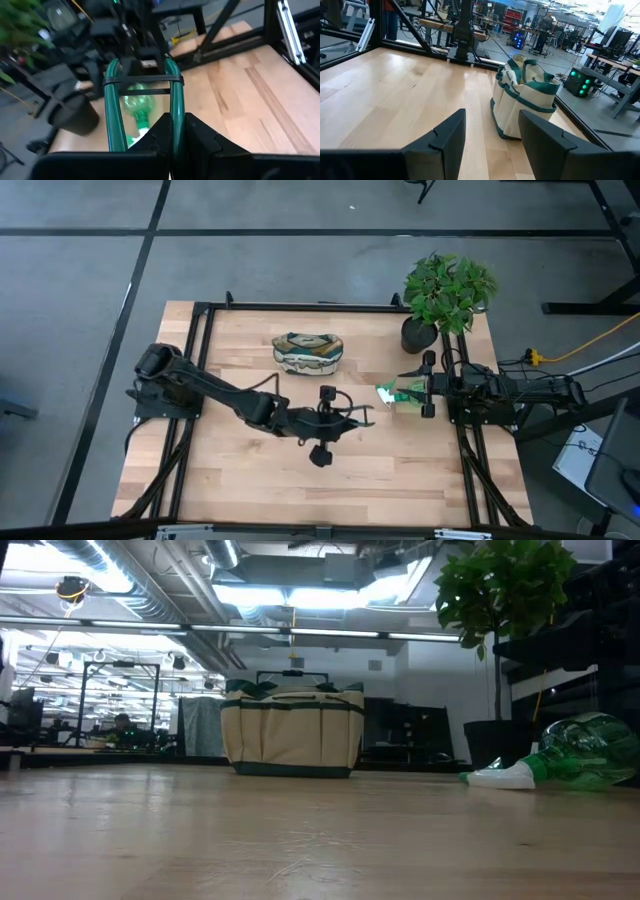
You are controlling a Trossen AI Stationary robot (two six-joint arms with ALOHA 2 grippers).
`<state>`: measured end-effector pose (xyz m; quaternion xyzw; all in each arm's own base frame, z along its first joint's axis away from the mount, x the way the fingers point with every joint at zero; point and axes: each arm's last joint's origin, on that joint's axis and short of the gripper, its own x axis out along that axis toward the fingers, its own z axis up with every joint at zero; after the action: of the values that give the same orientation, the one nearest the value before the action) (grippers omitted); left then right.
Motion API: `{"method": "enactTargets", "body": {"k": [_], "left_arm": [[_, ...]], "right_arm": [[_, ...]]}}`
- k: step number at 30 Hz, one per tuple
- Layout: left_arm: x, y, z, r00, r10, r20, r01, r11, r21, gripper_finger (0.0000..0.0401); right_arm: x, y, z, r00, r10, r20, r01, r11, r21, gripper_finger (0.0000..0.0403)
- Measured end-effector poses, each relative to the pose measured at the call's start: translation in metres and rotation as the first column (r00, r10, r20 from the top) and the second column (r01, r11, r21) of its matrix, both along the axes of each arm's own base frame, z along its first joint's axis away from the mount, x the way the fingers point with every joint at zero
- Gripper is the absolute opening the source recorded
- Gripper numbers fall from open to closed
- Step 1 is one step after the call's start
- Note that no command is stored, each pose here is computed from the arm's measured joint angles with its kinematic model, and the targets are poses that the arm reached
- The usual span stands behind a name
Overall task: Pick & Place Garden tools in Gardening bag
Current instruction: Put the green shear scissors into the light brown gardening bag
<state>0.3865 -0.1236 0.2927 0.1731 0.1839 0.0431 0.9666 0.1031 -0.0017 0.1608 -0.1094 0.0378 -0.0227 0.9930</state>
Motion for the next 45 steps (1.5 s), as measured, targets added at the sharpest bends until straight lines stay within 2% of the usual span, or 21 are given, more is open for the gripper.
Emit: {"method": "enactTargets", "body": {"k": [9, 13, 17, 26, 31, 37, 40, 45], "left_arm": [[-0.020, 0.008, 0.039, 0.997, -0.040, 0.072, 0.031, 0.992, 0.123, 0.0028], [-0.026, 0.010, 0.047, 0.996, -0.041, 0.073, 0.028, 0.984, 0.175, 0.0028], [-0.029, 0.014, 0.050, 0.997, 0.015, 0.074, -0.032, 0.972, 0.231, 0.0029], [-0.031, 0.020, 0.051, 0.975, 0.204, 0.091, -0.222, 0.933, 0.283, 0.0029], [-0.034, 0.025, 0.051, 0.921, 0.372, 0.120, -0.390, 0.866, 0.312, 0.0029], [-0.040, 0.030, 0.048, 0.813, 0.565, 0.140, -0.574, 0.736, 0.360, 0.0029], [-0.043, 0.032, 0.044, 0.759, 0.634, 0.149, -0.636, 0.671, 0.382, 0.0029], [-0.048, 0.035, 0.039, 0.697, 0.698, 0.166, -0.695, 0.598, 0.400, 0.0029]], "right_arm": [[0.000, 0.000, 0.000, 1.000, 0.000, 0.000, 0.000, 1.000, 0.000, 0.0185], [0.000, 0.000, 0.000, 1.000, 0.000, 0.000, 0.000, 1.000, 0.000, 0.0185], [0.000, 0.000, 0.000, 1.000, 0.000, 0.000, 0.000, 1.000, 0.000, 0.0185], [0.000, 0.000, 0.000, 1.000, 0.001, 0.000, -0.001, 1.000, 0.000, 0.0185], [0.000, 0.000, 0.000, 1.000, 0.000, 0.000, 0.000, 1.000, 0.000, 0.0185], [0.000, 0.000, 0.000, 1.000, 0.001, 0.000, -0.001, 1.000, 0.000, 0.0185], [0.000, 0.000, 0.000, 1.000, 0.001, 0.000, -0.001, 1.000, 0.000, 0.0186], [0.000, 0.000, 0.000, 1.000, 0.001, 0.000, -0.001, 1.000, 0.000, 0.0186]]}}
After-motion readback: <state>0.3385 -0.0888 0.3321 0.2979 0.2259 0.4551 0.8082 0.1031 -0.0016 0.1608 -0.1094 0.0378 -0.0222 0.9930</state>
